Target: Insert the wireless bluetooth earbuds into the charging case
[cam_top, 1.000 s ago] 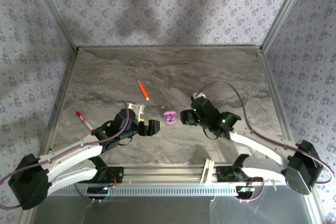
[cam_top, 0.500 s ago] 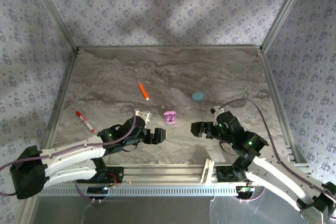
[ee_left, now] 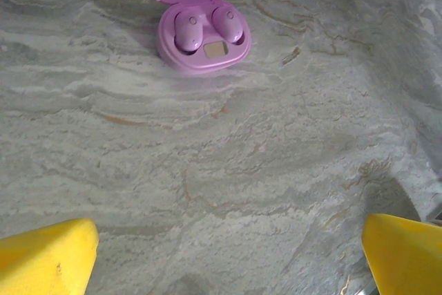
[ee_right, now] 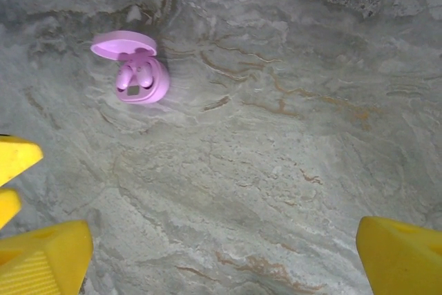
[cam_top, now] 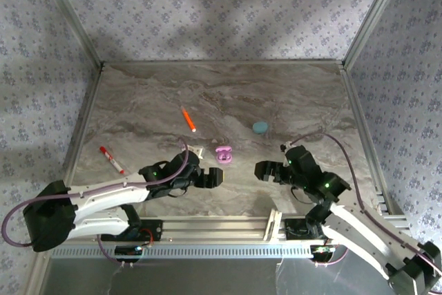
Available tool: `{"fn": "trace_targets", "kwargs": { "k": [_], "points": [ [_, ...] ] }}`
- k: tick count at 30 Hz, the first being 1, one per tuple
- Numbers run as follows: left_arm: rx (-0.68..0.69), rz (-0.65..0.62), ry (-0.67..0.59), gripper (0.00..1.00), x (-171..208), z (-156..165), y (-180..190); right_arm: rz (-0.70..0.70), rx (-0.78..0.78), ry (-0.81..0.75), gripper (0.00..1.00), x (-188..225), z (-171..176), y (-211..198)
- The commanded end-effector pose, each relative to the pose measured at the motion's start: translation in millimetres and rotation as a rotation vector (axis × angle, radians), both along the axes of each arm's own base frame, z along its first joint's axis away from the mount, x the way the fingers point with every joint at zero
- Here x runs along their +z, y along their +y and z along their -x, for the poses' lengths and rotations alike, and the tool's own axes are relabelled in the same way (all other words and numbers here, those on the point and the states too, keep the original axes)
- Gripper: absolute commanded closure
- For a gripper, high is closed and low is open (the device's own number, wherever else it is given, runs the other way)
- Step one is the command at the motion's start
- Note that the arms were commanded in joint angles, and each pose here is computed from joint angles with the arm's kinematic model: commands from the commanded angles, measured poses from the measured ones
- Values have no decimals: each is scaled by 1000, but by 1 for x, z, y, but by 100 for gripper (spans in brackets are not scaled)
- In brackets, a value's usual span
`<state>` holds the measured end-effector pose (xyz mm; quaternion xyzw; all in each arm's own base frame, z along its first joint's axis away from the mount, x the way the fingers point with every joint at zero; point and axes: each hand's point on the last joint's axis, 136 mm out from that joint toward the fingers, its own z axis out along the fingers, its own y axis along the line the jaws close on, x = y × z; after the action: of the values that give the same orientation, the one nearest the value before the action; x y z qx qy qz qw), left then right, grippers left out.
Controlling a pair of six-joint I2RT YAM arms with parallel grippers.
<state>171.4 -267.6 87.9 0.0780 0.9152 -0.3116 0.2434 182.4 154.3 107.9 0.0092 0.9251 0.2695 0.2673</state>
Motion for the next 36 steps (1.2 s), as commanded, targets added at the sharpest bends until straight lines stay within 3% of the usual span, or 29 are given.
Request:
{"fn": "trace_targets", "kwargs": {
  "k": [1,13,17,22,29,36],
  "points": [
    [-19,104,-12,7,22,-13,-15,-56,78,-46,0,28,-20,16],
    [-32,247,103,46,7,-38,-5,-80,79,130,0,21,-97,33],
    [-23,242,104,54,2,-45,1,-129,121,171,0,20,-117,51],
    [-30,251,134,65,-10,-53,4,-94,164,185,4,10,-137,70],
    [-45,244,165,80,-27,-59,1,-31,210,183,25,2,-151,91],
    [-61,243,200,90,-43,-64,-8,9,284,203,68,-6,-160,124]
  ]
}}
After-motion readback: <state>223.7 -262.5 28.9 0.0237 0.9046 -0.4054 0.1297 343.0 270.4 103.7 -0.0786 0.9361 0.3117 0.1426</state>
